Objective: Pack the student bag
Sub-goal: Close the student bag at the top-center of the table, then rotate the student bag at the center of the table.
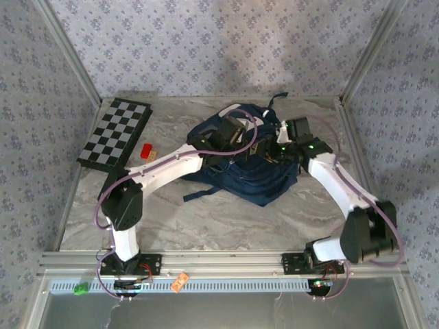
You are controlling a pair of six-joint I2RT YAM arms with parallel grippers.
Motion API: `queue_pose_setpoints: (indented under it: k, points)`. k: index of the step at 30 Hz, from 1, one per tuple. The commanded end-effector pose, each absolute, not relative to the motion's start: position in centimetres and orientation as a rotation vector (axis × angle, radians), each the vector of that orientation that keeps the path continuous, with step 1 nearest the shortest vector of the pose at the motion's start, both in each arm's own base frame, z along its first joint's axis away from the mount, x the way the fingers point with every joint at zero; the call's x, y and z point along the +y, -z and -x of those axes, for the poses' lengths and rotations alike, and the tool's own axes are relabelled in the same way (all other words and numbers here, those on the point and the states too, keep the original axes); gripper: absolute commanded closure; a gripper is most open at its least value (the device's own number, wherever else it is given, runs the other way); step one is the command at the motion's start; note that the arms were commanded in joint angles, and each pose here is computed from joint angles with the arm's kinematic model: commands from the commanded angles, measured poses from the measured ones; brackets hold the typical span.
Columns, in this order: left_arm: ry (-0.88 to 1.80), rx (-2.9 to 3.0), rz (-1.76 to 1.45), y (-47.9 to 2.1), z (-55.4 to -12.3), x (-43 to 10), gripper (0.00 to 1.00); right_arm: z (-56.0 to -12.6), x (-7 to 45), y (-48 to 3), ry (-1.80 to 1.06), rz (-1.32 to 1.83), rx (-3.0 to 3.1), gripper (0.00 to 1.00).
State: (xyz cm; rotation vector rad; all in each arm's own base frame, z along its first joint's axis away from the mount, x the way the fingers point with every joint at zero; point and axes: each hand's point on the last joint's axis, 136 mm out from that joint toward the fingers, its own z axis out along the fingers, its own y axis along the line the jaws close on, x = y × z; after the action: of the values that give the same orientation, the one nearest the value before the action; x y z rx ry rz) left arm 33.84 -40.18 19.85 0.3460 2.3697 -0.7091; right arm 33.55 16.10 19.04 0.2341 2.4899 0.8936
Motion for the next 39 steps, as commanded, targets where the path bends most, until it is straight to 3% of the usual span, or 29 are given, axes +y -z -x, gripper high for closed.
queue_pose_setpoints:
  k: [1, 4, 7, 12, 17, 26, 31, 34, 39]
  points:
    - [0.836, 2.346, -0.404, -23.3, -33.0, -40.7, 0.74, -30.8, 12.5, -18.5, -0.748, -0.290, 2.524, 0.62]
    - [0.954, 2.299, -0.411, -25.6, -31.7, -39.5, 0.53, -29.3, 11.1, -18.8, -0.694, -0.325, 2.530, 0.59]
    - [1.028, 2.268, -0.265, -26.1, -31.6, -36.8, 0.39, -28.2, 11.3, -18.7, -0.673, -0.312, 2.555, 0.55]
    - [1.121, 2.383, 0.169, -21.6, -33.7, -32.3, 0.36, -27.1, 12.8, -18.1, -0.590, -0.247, 2.589, 0.46]
    - [1.227, 2.399, 0.363, -18.5, -35.5, -32.6, 0.36, -27.1, 14.4, -17.5, -0.589, -0.211, 2.603, 0.44]
    - [1.298, 2.424, 0.472, -15.4, -37.9, -35.1, 0.47, -29.0, 15.7, -16.7, -0.609, -0.223, 2.588, 0.49]
    - [1.290, 2.448, 0.491, -15.3, -37.6, -36.4, 0.65, -32.3, 15.3, -16.4, -0.621, -0.176, 2.566, 0.57]
    - [1.330, 2.460, 0.555, -15.1, -37.3, -37.3, 0.80, -33.9, 14.0, -16.7, -0.550, -0.169, 2.566, 0.57]
    - [1.392, 2.417, 0.613, -16.6, -36.8, -39.4, 0.94, -34.0, 10.9, -17.3, -0.430, -0.206, 2.611, 0.55]
